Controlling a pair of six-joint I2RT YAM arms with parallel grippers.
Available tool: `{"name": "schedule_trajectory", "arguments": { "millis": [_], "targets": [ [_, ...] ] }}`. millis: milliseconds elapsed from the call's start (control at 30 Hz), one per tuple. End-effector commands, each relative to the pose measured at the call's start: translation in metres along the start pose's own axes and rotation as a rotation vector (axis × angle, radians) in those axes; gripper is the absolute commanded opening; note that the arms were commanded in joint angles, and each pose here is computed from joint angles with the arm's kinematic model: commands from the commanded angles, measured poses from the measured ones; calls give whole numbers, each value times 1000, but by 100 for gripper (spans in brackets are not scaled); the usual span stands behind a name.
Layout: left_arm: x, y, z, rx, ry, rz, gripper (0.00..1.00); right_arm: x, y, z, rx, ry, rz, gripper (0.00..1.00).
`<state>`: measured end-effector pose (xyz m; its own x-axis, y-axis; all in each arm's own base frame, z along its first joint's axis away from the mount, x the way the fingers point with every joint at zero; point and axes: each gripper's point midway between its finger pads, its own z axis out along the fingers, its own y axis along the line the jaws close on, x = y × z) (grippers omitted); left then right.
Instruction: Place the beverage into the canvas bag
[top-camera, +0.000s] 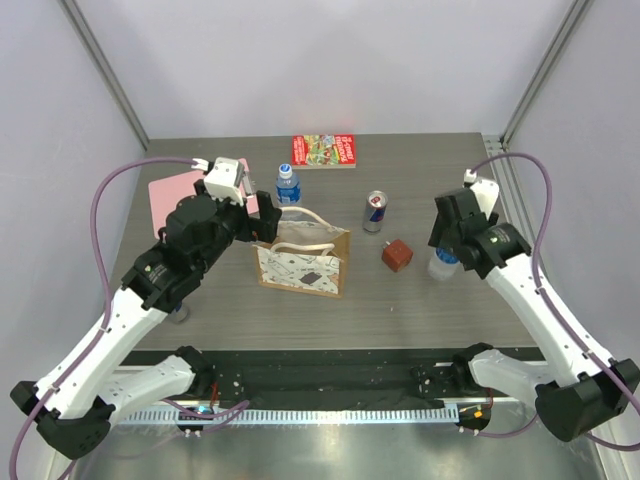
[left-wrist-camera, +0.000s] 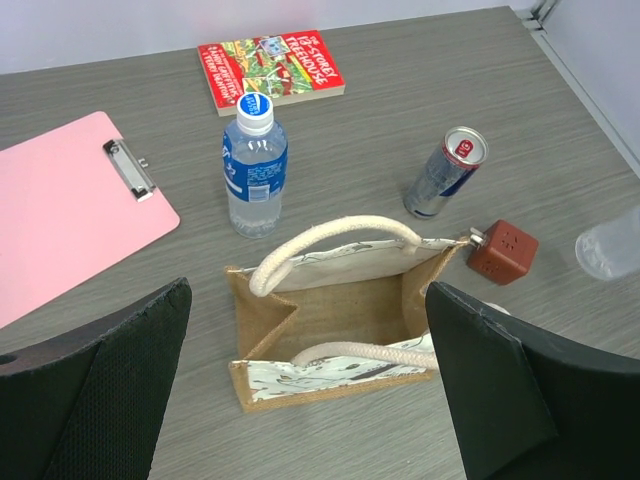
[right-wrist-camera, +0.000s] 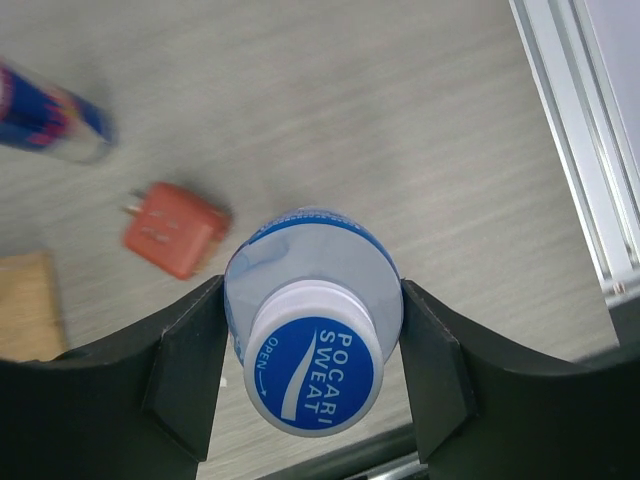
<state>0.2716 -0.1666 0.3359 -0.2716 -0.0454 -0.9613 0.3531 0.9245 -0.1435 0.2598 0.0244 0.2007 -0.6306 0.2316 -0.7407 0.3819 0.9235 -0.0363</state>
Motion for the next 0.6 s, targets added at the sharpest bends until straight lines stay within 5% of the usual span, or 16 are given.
{"name": "schedule_trajectory", "arguments": {
  "millis": [0,300,567],
  "targets": [
    [-15,0,2,-12,-59,-16,100,-109,36,-68,-274,-286,73,4],
    [-5,6,13,-74,0,-33,99,-166,135,-150,-795,-414,35,1],
    [17,15,32,-174,122,-32,91,-162,197,-178,-993,-437,-33,1]
  ]
}}
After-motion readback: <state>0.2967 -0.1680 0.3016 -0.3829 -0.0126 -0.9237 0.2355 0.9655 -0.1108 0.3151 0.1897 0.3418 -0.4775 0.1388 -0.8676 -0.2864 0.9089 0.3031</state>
